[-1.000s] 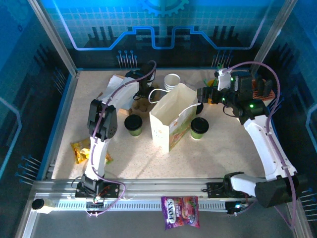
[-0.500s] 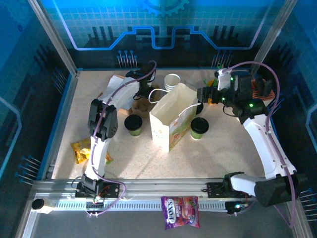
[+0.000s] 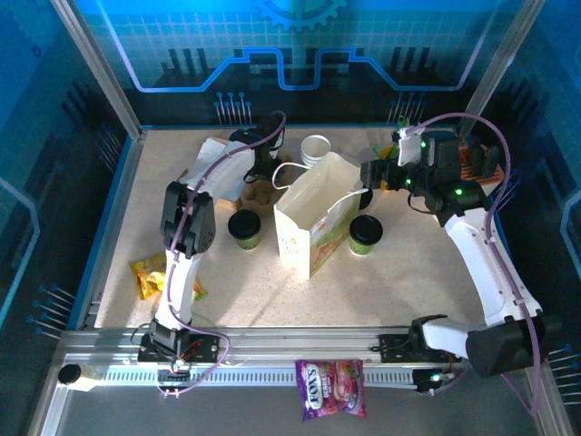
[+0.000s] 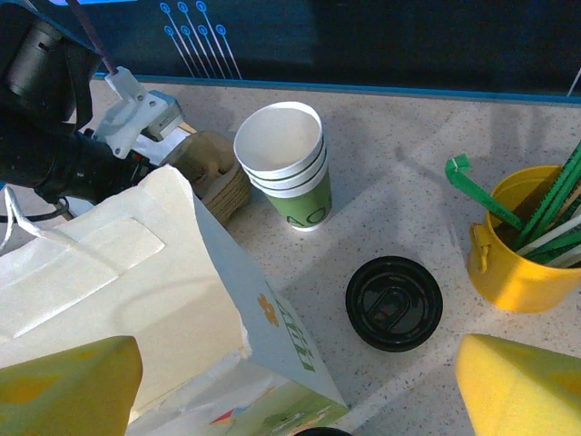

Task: Pack the takeout coffee

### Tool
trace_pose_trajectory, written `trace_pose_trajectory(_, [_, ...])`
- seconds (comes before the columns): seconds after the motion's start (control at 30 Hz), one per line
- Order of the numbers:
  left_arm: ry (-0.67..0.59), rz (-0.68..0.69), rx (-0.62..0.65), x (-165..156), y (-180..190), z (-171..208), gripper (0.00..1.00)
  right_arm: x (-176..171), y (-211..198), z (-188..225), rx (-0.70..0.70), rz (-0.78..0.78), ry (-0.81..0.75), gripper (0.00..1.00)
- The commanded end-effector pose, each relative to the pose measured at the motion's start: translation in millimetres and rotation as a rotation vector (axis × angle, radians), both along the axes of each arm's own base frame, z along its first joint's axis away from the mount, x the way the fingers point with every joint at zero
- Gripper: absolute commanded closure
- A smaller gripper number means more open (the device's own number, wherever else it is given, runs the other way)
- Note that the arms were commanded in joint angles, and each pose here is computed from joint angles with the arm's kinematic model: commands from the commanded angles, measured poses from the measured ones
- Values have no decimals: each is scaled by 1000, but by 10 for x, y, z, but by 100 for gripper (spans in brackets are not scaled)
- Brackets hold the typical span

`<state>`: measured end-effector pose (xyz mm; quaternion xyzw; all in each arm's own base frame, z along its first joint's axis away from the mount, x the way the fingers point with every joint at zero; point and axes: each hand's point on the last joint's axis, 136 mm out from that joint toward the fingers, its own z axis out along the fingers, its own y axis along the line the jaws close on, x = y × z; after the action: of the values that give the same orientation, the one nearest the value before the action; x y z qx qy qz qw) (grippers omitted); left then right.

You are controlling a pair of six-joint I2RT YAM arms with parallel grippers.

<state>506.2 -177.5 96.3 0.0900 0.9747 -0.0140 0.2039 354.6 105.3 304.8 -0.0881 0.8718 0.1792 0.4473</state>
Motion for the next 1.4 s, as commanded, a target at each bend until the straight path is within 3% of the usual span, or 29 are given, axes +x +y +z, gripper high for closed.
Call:
trace_pose_trajectory(0.0, [19, 12, -13, -25, 44, 21, 59, 34, -29, 2, 0, 4, -11, 10])
trace_pose_trajectory(0.43, [45, 3, -22, -91, 69, 10, 56, 51, -29, -27, 1, 4, -3, 10])
trace_pose_trajectory(1.0, [46, 2, -25, -106, 113, 62, 63, 57, -21, -29, 4, 6, 0, 9])
trace_pose_trajectory(1.37, [75, -8, -18, -187, 129, 42, 58, 64, -19, -51, 5, 7, 5, 9])
